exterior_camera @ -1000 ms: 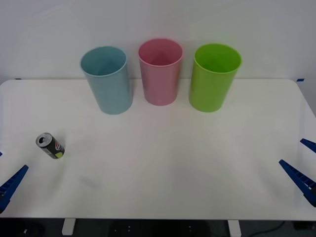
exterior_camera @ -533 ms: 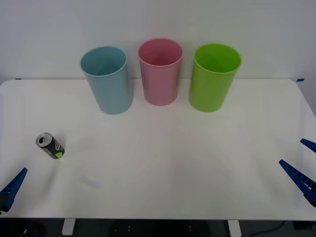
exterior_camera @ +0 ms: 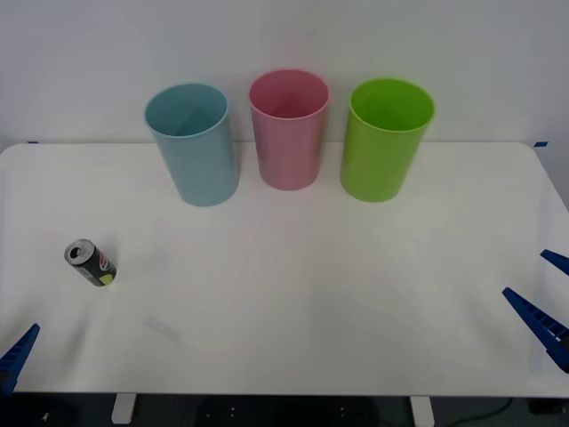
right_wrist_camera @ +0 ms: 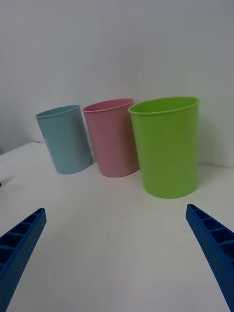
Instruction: Grasp the object on the table and drop it into the matching bin: aluminum can to the light blue bin, PET bottle to the pink bin.
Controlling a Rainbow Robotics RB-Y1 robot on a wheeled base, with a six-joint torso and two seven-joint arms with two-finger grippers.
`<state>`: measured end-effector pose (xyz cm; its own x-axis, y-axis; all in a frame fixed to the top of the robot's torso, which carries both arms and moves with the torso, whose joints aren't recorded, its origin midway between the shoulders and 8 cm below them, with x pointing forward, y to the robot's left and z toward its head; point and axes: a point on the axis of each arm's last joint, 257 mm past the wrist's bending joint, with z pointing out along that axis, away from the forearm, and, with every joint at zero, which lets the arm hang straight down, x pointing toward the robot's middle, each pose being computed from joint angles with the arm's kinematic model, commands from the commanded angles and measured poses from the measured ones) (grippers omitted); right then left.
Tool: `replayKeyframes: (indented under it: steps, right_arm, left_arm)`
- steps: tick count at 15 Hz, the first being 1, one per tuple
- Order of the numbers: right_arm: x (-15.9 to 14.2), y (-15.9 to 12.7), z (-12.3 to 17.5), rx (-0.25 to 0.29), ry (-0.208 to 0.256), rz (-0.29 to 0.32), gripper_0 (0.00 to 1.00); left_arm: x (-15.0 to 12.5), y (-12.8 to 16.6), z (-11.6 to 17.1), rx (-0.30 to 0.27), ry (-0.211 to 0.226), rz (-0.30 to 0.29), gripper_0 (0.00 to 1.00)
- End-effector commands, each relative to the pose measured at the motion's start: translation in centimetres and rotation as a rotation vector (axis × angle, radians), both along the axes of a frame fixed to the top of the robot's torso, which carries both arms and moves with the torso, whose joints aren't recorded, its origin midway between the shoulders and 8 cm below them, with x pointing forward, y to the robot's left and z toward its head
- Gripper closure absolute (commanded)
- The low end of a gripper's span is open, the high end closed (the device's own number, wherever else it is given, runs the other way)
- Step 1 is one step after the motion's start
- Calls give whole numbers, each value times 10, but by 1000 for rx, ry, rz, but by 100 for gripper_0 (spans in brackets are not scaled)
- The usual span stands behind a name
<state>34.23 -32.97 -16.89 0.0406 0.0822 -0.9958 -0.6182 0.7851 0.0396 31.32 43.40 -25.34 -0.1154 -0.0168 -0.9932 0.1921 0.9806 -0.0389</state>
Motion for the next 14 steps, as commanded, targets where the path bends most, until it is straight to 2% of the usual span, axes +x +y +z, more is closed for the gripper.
replayKeyframes:
  steps: [1, 3, 5, 8, 14]
  right_arm:
    - [0, 0, 0, 0, 0, 0, 0]
    - [0, 0, 0, 0, 0, 0, 0]
    - [0, 0, 0, 0, 0, 0, 0]
    - [0, 0, 0, 0, 0, 0, 0]
    - [0, 0, 0, 0, 0, 0, 0]
  left_arm:
    - [-1, 3, -11, -1, 26, 33, 0]
    - [0, 2, -14, -4, 33, 38, 0]
    - [4, 0, -22, 26, 55, 37, 0]
    - [11, -7, -29, 38, 64, 32, 0]
    - [30, -18, -46, 68, 85, 68, 0]
